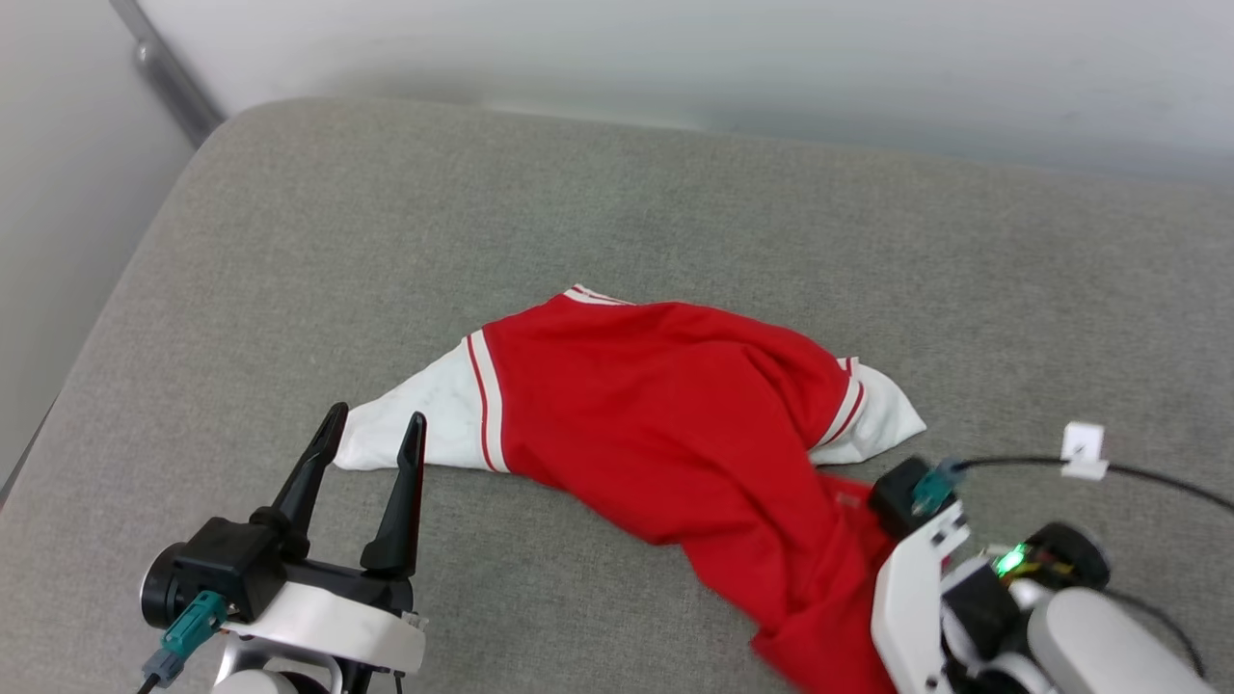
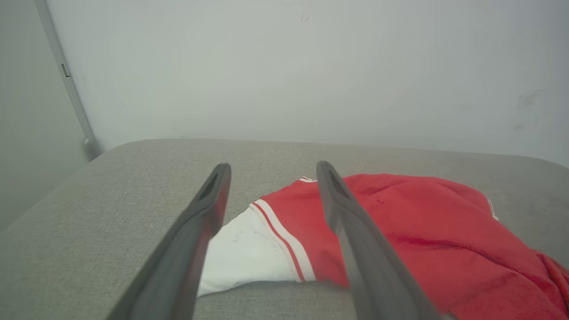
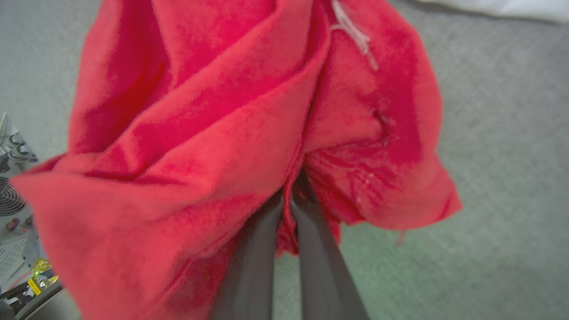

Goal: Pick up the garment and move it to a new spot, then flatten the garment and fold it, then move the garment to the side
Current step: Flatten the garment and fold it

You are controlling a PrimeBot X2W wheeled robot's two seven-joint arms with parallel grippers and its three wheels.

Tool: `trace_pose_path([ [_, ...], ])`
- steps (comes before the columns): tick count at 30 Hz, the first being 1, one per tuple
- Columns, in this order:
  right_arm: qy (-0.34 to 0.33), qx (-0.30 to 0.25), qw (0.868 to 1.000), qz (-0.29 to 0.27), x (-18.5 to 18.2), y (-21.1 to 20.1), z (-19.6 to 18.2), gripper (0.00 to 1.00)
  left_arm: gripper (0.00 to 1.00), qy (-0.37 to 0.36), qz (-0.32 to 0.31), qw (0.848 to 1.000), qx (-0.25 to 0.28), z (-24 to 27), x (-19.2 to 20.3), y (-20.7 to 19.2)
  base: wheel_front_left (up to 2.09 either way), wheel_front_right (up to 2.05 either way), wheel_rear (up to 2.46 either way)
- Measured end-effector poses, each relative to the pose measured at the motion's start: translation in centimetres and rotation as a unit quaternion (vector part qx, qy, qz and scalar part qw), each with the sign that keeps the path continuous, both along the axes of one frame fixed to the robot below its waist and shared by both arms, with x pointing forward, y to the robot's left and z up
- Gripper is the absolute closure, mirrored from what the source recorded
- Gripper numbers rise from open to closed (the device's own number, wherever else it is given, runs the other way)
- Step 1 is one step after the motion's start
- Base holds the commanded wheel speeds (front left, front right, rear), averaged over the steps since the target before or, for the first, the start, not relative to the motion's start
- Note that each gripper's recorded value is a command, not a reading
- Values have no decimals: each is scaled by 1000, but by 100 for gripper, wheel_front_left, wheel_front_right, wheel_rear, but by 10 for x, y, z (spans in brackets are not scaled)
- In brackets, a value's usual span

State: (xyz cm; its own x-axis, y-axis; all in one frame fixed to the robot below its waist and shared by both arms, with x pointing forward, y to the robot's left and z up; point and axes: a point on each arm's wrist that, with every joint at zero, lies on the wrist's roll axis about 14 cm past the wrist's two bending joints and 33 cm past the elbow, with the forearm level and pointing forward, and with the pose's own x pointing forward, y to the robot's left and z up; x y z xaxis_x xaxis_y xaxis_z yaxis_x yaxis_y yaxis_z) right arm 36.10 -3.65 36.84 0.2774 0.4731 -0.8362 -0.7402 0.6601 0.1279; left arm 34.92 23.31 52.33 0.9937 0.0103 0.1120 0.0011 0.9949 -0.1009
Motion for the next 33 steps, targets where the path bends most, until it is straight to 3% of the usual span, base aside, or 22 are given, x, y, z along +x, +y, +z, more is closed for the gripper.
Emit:
trace_pose_path([
  [5,45,5,999,18,-48,1,4,100,0,-11,-9,1000,-5,5,-4,-6,0,0,0],
  [6,45,6,999,15,-52,-1,5,84,0,-13,-12,1000,-6,7,-4,-9,0,0,0],
  [7,38,5,999,10,-51,-4,7,0,0,-16,-16,1000,-6,8,-3,-11,0,0,0],
  [18,-56,15,997,-41,17,-20,78,0,0,-18,-18,1000,-7,9,-5,-13,0,0,0],
  [22,-90,-12,994,-55,53,-26,92,0,0,-8,-16,1000,-8,4,-4,-13,0,0,0],
  [33,-24,-86,995,-52,95,-12,30,0,0,7,6,1000,-5,-3,3,-2,0,0,0],
])
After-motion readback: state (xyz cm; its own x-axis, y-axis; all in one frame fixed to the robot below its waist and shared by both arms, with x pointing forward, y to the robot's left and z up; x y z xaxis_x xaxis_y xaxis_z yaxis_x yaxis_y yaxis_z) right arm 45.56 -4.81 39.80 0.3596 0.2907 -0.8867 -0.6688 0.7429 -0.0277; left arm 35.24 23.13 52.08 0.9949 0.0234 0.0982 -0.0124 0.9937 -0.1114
